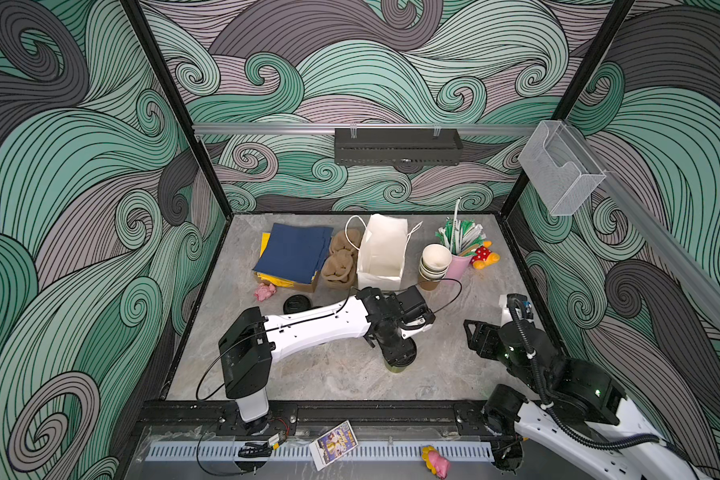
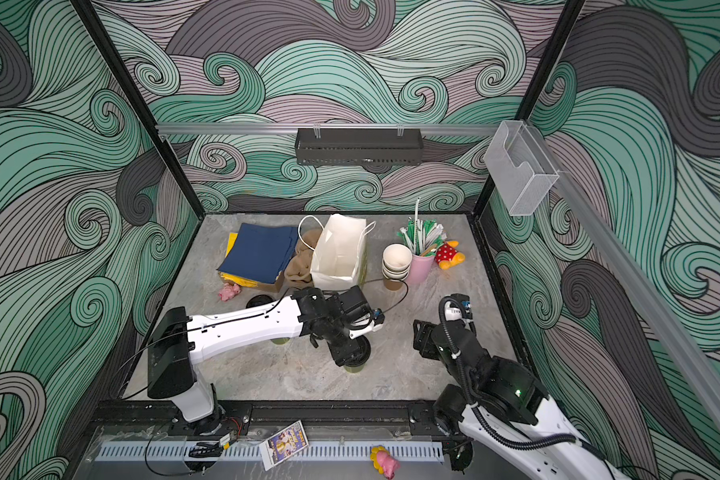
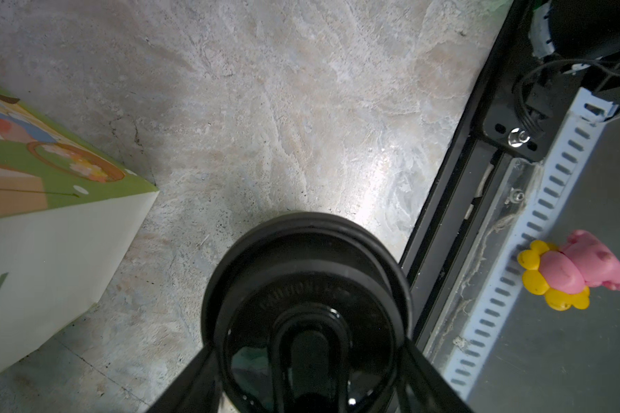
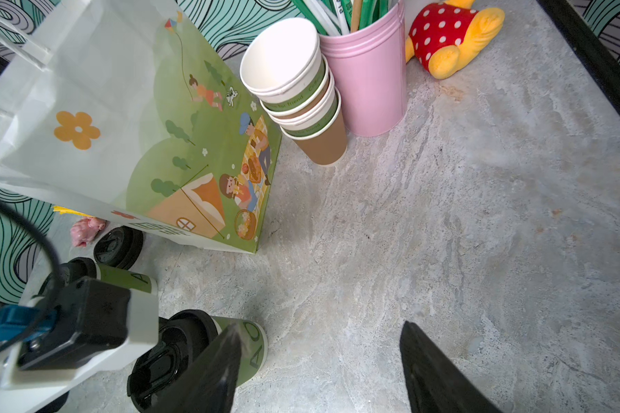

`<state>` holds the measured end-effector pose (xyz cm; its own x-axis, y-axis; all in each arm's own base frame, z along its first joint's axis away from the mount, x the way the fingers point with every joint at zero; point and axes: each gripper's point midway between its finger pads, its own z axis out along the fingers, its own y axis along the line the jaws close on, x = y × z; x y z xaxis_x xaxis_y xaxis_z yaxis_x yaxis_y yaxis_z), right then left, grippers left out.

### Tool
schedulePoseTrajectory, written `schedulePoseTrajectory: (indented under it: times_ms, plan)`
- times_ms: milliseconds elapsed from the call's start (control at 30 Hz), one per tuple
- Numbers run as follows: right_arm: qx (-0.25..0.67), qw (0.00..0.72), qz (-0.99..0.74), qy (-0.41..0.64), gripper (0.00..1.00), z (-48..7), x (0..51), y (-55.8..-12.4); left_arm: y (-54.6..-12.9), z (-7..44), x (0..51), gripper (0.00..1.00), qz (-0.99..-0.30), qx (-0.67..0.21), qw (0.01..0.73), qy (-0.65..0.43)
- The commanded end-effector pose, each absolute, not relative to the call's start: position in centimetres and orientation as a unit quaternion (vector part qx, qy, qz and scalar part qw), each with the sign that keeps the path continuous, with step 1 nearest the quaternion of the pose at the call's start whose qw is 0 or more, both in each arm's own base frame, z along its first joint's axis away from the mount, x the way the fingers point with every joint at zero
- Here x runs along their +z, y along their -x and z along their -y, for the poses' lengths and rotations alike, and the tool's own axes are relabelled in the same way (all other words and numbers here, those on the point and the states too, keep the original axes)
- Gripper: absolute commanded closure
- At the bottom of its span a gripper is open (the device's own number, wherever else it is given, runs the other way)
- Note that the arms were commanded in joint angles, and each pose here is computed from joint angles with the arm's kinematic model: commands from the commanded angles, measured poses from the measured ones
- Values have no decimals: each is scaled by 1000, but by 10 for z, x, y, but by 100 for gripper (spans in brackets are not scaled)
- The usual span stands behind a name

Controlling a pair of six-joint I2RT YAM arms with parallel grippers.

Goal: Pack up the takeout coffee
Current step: 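Reach the right gripper to the cup body and grip it below the lid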

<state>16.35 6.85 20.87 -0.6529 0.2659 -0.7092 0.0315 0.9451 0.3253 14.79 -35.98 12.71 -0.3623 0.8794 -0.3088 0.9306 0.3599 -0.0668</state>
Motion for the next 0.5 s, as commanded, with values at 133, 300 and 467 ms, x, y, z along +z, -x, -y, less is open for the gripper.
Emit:
schedulePoseTrajectory:
  times_ms: [133,300,467]
  plan:
    - [155,318,-932,-81,30,-89,169,-151,-141,341,103,34,-807,-73,83,-580]
    - [180,261,-945,-76,32,-104,146,-139,-141,339,98,34,-805,-63,78,-584]
    - [226,218,-947,-74,33,-125,128,-130,-143,339,98,34,-806,-60,76,-584]
